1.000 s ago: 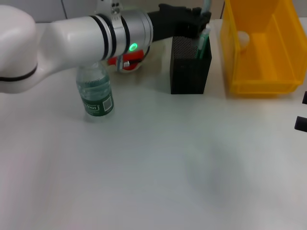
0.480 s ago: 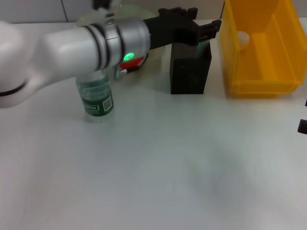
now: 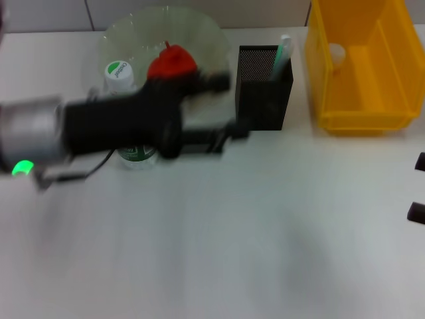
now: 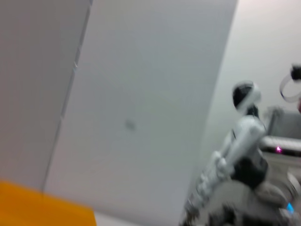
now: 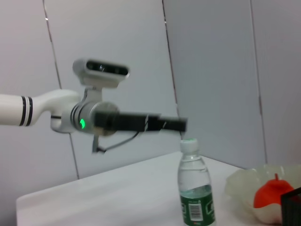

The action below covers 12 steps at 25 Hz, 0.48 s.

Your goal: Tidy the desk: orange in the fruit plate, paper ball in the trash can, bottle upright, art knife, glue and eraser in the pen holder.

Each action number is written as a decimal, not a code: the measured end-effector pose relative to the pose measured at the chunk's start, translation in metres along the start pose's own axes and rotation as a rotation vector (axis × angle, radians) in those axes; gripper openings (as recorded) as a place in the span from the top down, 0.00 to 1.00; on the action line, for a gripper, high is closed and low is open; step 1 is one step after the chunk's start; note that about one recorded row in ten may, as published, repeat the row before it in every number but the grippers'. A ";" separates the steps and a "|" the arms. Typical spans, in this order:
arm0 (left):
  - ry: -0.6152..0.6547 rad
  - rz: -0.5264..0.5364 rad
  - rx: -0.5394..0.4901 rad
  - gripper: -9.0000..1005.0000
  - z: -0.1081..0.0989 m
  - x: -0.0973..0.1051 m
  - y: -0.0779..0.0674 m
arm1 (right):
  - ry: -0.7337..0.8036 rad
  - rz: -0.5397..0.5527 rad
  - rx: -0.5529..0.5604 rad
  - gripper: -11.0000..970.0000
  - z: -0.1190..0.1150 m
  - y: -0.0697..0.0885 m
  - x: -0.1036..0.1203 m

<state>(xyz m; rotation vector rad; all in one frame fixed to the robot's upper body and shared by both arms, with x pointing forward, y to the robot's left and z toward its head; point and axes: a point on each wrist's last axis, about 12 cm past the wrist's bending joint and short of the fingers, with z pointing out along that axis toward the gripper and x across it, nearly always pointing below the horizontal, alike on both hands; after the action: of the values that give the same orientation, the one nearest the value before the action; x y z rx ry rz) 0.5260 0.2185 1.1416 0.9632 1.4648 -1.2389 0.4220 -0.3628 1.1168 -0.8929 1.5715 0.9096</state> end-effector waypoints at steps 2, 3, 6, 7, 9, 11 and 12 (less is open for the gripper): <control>0.048 -0.012 0.011 0.13 -0.018 0.017 -0.007 | 0.003 -0.001 -0.007 0.28 0.001 0.000 0.002; 0.081 -0.016 0.025 0.13 -0.025 0.027 -0.011 | 0.006 -0.002 -0.012 0.27 0.003 0.000 0.004; 0.145 -0.034 0.059 0.13 -0.041 0.049 -0.017 | 0.011 0.008 -0.025 0.22 0.007 0.000 0.010; 0.152 -0.038 0.061 0.13 -0.043 0.051 -0.018 | 0.013 0.012 -0.031 0.21 0.009 0.000 0.012; 0.170 -0.047 0.060 0.13 -0.049 0.057 -0.018 | 0.019 0.012 -0.042 0.21 0.011 -0.001 0.013; 0.189 -0.048 0.059 0.13 -0.053 0.060 -0.018 | 0.026 0.005 -0.053 0.21 0.014 -0.002 0.014; 0.203 -0.049 0.060 0.13 -0.055 0.062 -0.018 | 0.027 0.003 -0.056 0.21 0.016 -0.002 0.014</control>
<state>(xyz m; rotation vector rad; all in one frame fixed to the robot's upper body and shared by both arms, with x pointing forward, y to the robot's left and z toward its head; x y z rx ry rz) 0.4845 0.2690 1.0872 1.1267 1.6240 -1.2553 0.4282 -0.3509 1.1004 -0.9462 1.5772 0.9512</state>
